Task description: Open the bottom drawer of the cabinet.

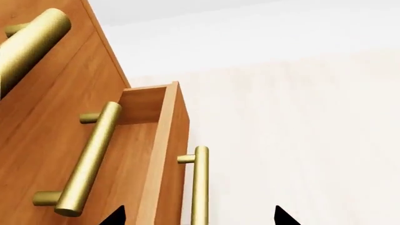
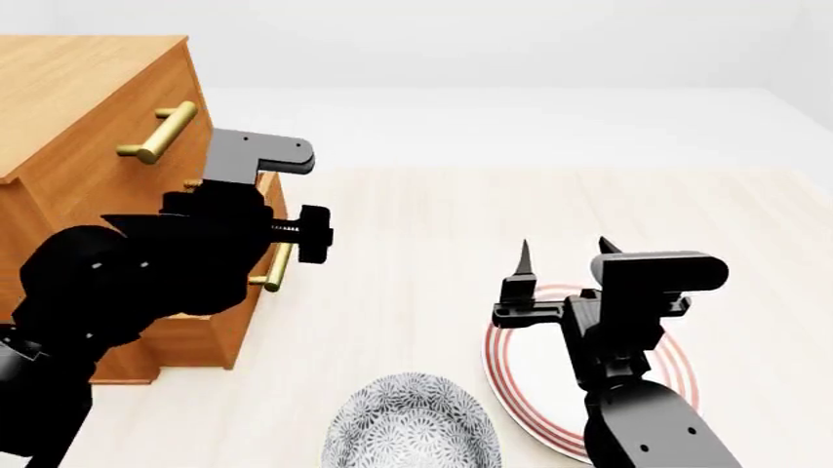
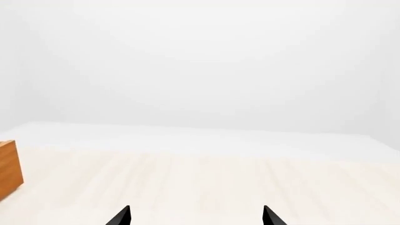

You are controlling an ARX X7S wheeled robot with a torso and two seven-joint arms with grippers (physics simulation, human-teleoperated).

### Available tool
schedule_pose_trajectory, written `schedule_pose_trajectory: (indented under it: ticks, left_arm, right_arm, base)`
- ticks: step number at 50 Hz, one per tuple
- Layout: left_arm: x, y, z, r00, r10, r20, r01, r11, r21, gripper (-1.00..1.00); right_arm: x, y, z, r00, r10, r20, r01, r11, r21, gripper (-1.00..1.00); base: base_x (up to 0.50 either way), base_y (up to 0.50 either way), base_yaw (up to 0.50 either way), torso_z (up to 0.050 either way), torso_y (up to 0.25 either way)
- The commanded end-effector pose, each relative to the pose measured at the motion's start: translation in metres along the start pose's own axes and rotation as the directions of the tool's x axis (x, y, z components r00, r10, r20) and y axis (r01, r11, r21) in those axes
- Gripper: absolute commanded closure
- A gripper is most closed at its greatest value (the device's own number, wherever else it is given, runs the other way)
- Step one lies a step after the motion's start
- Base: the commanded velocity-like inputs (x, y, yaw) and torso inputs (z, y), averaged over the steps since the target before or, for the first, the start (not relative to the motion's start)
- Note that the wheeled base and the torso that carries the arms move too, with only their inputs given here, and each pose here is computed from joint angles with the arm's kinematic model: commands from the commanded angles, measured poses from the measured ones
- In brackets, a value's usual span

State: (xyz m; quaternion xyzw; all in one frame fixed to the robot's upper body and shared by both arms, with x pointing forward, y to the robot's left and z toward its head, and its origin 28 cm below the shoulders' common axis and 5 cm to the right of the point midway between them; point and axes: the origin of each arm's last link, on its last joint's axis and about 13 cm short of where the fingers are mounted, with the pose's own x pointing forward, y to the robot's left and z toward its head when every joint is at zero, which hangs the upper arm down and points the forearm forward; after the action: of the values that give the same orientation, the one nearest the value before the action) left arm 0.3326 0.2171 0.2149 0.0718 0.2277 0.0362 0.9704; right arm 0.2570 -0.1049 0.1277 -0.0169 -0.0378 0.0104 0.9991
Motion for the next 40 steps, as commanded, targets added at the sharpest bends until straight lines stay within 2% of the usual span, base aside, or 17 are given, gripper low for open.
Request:
schedule_pose_trajectory:
  ticks: [1,10,40]
  left_arm:
    - [0.018,0.000,-0.008,0.998,0.049,-0.038,-0.049,0.999,0.017,-1.00]
    - [0.027,0.001,-0.014,0.996,0.061,-0.070,-0.058,0.998,0.034,-1.00]
    - [0.051,0.013,-0.031,0.981,0.091,-0.171,-0.090,0.996,0.009,-1.00]
  right_arm:
    - [0.000,-0.001,-0.001,1.000,-0.003,-0.002,0.003,1.000,0.001,-1.00]
    - [0.000,0.000,0.001,1.000,-0.001,0.001,0.001,1.000,-0.001,-1.00]
    - [-0.001,0.002,0.003,1.000,0.002,0.004,-0.002,1.000,-0.010,-1.00]
  base:
    - [0.00,0.00,0.00,0.000,0.000]
    - [0.00,0.00,0.00,0.000,0.000]
    - [0.00,0.00,0.00,0.000,0.000]
